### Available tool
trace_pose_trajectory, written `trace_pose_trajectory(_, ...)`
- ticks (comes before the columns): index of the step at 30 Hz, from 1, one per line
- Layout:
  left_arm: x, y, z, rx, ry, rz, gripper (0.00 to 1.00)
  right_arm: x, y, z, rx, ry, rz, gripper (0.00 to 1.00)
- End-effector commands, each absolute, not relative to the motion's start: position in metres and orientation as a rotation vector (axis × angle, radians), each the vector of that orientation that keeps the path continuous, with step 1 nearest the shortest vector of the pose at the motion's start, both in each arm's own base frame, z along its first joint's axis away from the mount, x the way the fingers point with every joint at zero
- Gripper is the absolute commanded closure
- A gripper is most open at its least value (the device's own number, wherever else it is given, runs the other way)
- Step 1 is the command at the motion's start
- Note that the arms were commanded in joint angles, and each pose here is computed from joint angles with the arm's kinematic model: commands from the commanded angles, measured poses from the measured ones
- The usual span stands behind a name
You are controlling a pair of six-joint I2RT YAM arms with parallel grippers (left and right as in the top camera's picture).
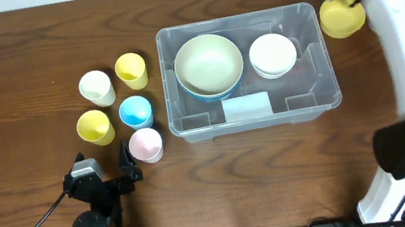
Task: Pack container
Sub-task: 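Move the right gripper to the grey bowl and grasp its rim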
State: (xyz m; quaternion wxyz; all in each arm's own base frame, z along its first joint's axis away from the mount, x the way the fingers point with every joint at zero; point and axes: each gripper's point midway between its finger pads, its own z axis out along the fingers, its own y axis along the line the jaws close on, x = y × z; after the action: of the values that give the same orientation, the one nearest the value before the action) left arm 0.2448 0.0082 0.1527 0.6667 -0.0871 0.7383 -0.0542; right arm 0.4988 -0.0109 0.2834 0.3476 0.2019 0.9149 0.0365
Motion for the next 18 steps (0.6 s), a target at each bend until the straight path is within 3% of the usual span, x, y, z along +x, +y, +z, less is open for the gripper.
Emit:
trace_pose_trajectory(1, 0.244, 0.013, 0.137, -0.216, 1.713, -0.091, 0.02, 0.486, -0.096, 0.295, 0.824, 2.241, -0.116, 0.01)
trace_pose_trajectory(8, 0.244, 0.013, 0.137, -0.216, 1.713, -0.091, 0.02, 0.477, -0.196, 0.231, 1.096, 2.282, -0.143, 0.01)
trace_pose_trajectory(18, 0.244, 0.013, 0.137, -0.216, 1.713, -0.091, 0.02, 0.478, -0.236, 0.107, 1.290, 2.455, 0.010, 0.04)
